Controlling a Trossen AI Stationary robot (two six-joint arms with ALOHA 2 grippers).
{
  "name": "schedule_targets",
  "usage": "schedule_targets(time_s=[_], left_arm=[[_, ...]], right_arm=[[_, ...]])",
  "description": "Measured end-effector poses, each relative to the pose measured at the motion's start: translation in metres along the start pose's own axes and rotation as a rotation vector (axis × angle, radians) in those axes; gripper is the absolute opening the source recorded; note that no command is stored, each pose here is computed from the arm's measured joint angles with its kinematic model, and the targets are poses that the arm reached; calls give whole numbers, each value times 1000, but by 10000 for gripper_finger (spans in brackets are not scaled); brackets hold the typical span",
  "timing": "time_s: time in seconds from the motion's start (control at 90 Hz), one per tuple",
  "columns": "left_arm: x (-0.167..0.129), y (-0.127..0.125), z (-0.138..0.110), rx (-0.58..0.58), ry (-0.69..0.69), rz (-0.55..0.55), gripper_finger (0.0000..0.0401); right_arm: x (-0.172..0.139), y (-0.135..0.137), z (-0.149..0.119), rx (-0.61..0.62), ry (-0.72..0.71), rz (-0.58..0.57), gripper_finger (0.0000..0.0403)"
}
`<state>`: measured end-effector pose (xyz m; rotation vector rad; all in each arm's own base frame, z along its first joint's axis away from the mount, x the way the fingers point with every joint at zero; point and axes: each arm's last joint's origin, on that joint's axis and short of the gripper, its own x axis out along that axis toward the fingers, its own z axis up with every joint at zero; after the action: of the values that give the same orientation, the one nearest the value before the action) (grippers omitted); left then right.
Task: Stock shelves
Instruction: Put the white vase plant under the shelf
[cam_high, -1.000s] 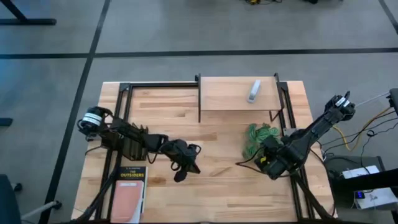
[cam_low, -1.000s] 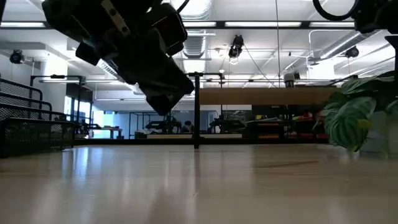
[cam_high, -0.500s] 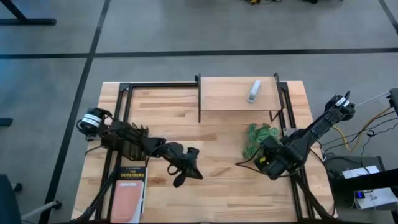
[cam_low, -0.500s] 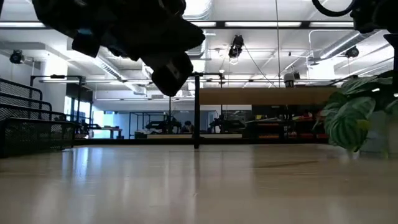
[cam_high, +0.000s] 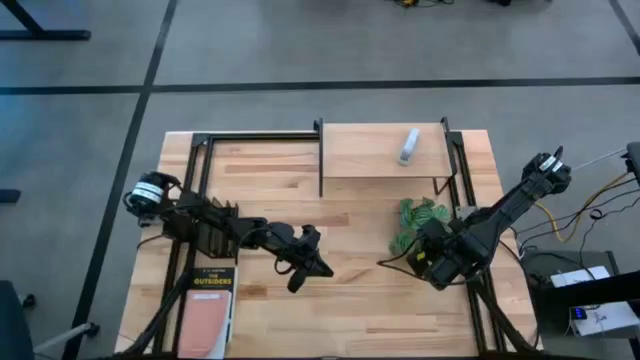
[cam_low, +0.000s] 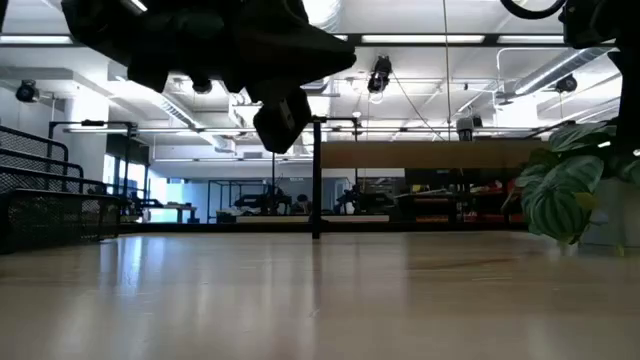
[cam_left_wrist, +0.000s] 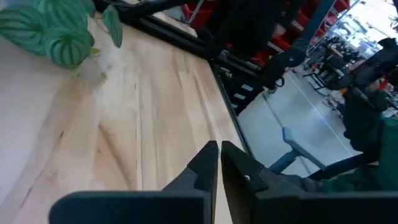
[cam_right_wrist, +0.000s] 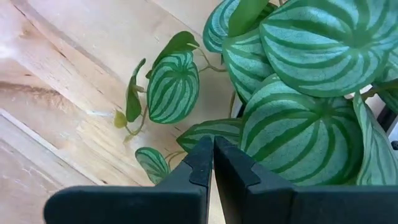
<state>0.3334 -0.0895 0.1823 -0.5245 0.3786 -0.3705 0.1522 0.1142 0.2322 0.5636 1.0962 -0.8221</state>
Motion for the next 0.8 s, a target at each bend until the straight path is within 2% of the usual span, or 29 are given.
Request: schedule_targets(time_s=[0.3, 0.622, 0.8], left_arm=[[0, 0, 3, 40, -38, 15, 4], [0, 1, 2, -16, -35, 34, 4], [0, 2, 2, 14, -32, 39, 4]], right_arm=[[0, 0, 1, -11, -41, 4, 0], [0, 0, 1, -11, -42, 5, 0], [-4, -4, 1, -47, 33, -48, 0]])
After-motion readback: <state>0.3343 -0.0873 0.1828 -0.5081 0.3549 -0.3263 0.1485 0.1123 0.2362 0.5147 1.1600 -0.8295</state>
